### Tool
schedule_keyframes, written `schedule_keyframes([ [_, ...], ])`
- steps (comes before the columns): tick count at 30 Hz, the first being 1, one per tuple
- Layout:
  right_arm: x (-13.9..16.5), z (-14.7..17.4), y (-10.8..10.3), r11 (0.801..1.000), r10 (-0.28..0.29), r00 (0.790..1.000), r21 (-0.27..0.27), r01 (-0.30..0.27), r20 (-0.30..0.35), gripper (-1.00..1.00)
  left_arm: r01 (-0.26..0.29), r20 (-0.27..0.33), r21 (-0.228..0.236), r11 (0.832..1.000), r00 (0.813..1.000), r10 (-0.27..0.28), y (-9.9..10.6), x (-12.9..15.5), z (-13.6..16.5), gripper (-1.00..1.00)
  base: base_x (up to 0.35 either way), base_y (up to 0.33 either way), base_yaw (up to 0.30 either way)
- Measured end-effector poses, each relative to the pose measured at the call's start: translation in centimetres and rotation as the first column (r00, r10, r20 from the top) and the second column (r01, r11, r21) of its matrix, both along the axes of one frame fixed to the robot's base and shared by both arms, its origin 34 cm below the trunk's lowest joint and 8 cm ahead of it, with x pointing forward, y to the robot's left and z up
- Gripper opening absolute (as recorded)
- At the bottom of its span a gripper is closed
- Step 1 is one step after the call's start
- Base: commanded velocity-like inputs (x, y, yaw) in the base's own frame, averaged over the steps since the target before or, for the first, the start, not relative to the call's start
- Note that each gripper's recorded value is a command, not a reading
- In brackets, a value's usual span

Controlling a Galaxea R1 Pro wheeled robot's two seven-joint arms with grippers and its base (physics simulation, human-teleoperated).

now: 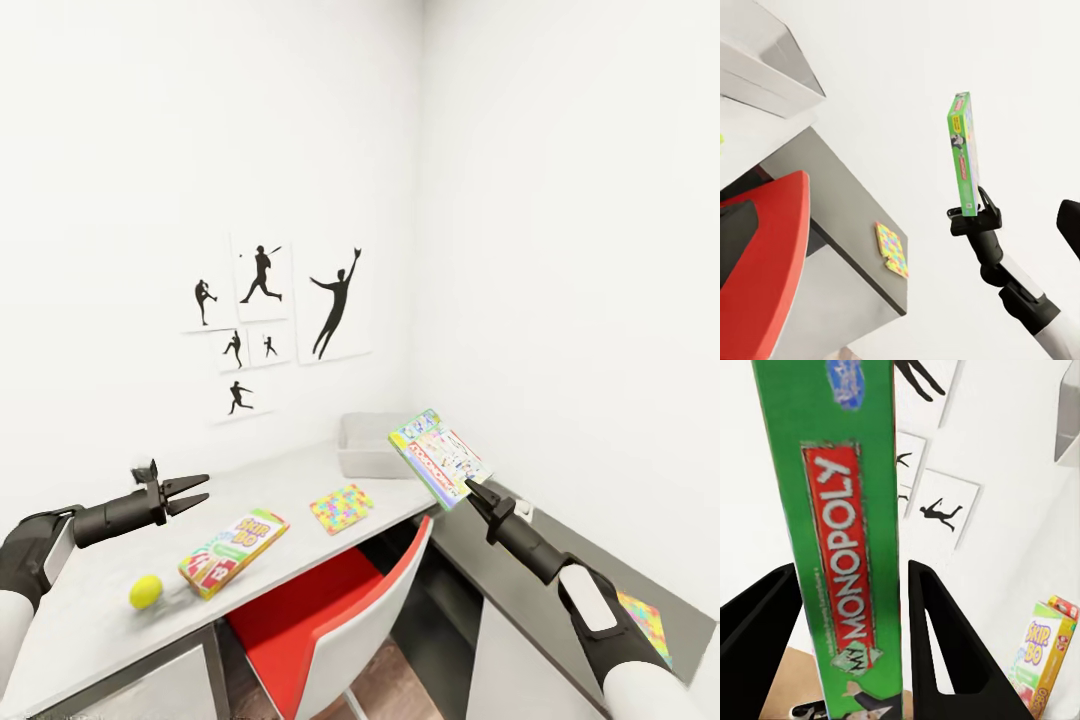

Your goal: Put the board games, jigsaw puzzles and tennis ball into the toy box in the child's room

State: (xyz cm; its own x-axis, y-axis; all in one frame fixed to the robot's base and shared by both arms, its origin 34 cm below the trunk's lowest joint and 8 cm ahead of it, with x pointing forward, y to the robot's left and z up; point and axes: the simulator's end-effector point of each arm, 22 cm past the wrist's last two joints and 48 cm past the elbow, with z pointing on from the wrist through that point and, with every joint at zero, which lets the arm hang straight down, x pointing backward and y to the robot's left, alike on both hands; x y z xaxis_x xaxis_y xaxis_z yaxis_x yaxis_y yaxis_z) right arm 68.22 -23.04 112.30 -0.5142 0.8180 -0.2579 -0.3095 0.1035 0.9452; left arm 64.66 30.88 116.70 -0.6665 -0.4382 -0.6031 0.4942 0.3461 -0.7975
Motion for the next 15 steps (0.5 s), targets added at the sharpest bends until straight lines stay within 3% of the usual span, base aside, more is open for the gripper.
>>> schedule_keyframes([
  [5,-0.03,0.03,0.0,1.0,0.0,1.0,0.0,0.0,0.001,-1.0,0.0,0.0,0.0,1.0,1.0,0.0,-0.01,-0.03,0.02,1.0,0.134,0.035,0.162],
  [11,-0.03,0.04,0.0,1.0,0.0,1.0,0.0,0.0,0.001,-1.0,0.001,0.001,-0.002,1.0,1.0,-0.001,-0.02,-0.05,0.04,1.0,0.183,0.002,0.024],
  [15,-0.03,0.07,-0.01,1.0,0.0,1.0,0.0,0.0,0.001,-1.0,0.001,0.001,-0.001,1.0,1.0,-0.001,-0.02,-0.05,0.04,1.0,0.198,-0.137,0.004],
])
